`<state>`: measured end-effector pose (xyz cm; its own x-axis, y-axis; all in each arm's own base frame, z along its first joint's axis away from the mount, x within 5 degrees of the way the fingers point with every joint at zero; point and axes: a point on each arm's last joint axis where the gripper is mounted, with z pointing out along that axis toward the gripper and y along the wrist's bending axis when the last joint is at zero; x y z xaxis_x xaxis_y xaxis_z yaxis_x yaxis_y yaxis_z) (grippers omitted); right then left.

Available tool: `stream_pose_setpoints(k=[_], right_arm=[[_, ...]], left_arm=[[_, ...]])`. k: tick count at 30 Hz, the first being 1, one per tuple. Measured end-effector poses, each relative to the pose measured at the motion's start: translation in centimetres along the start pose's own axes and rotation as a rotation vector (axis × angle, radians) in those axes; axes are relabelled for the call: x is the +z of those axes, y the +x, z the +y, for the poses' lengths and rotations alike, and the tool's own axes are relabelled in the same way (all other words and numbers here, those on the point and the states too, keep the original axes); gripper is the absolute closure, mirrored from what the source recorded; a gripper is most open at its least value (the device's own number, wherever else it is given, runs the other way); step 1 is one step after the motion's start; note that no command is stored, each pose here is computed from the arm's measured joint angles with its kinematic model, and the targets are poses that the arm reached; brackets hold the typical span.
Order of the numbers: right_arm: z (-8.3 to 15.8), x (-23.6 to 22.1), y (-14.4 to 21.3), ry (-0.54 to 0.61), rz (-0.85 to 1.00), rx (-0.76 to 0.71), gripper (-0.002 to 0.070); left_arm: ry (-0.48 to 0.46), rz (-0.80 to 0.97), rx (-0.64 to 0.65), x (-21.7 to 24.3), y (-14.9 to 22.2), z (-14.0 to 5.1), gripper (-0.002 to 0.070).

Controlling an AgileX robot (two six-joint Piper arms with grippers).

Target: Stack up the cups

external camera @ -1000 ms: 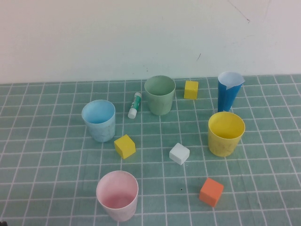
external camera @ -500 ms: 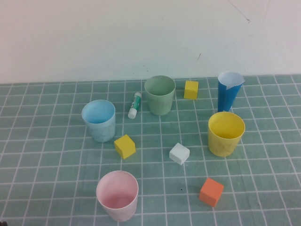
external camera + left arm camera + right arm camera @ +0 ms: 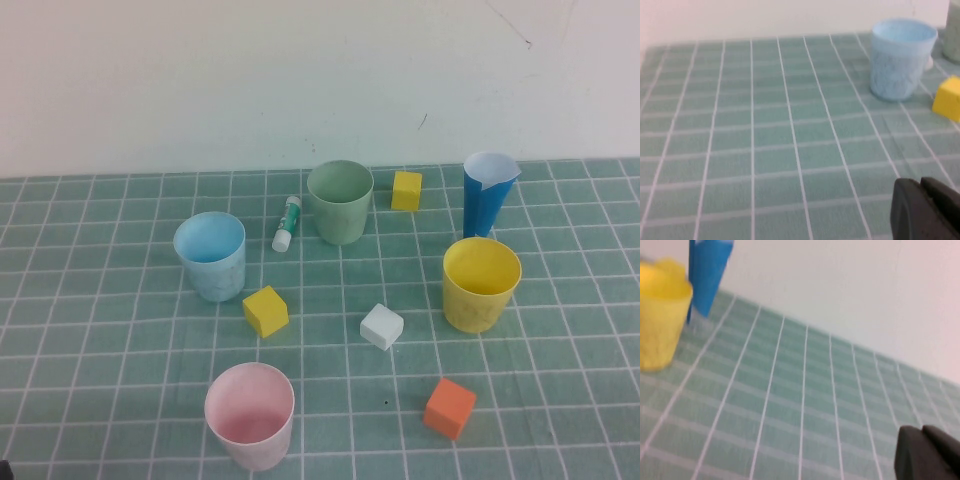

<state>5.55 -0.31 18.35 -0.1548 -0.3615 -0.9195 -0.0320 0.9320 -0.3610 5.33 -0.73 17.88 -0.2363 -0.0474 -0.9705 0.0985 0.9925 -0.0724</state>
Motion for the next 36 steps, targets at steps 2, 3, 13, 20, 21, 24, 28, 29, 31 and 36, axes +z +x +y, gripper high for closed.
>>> stream_pose_setpoints(k=[2, 3, 13, 20, 21, 24, 28, 29, 31, 36], right_arm=[[-0.2, -0.1, -1.1, 0.019, -0.121, 0.042, 0.0679], [-0.3, -0.1, -1.6, 0.025, -0.173, 0.058, 0.0679], [-1.0, -2.2, -5.8, 0.079, -0.699, 0.101, 0.0679], [-1.1, -2.5, -6.2, 0.086, -0.764, 0.129, 0.0679], [-1.1, -2.5, -6.2, 0.086, -0.763, 0.134, 0.0679], [-1.2, -2.4, -6.1, 0.086, -0.743, 0.150, 0.0679], [-1.8, -2.3, -6.7, 0.083, -0.614, 0.172, 0.0679], [-2.1, -2.5, -7.2, 0.086, -0.588, 0.170, 0.0679], [-2.6, -3.0, -8.2, 0.097, -0.558, 0.150, 0.0679], [-3.6, -4.1, -9.9, 0.120, -0.469, 0.073, 0.0679]], left_arm=[[-0.002, -0.067, 0.004, 0.0, -0.6, 0.0, 0.0677], [-0.003, -0.127, 0.004, -0.1, -1.1, 0.0, 0.0677], [-0.026, -0.808, 0.005, -2.8, -6.6, 0.2, 0.0677], [-0.039, -0.994, -0.017, -4.1, -7.6, 0.4, 0.0677], [-0.044, -1.018, -0.036, -4.3, -7.7, 0.5, 0.0677], [-0.061, -1.077, -0.092, -4.8, -8.0, 0.9, 0.0677], [-0.074, -1.142, -0.120, -5.3, -8.2, 1.1, 0.0677], [-0.072, -1.152, -0.116, -5.4, -8.3, 1.1, 0.0677], [-0.045, -1.158, -0.130, -5.4, -8.3, 0.9, 0.0677], [0.024, -0.882, -0.183, -3.5, -7.3, 0.5, 0.0677]])
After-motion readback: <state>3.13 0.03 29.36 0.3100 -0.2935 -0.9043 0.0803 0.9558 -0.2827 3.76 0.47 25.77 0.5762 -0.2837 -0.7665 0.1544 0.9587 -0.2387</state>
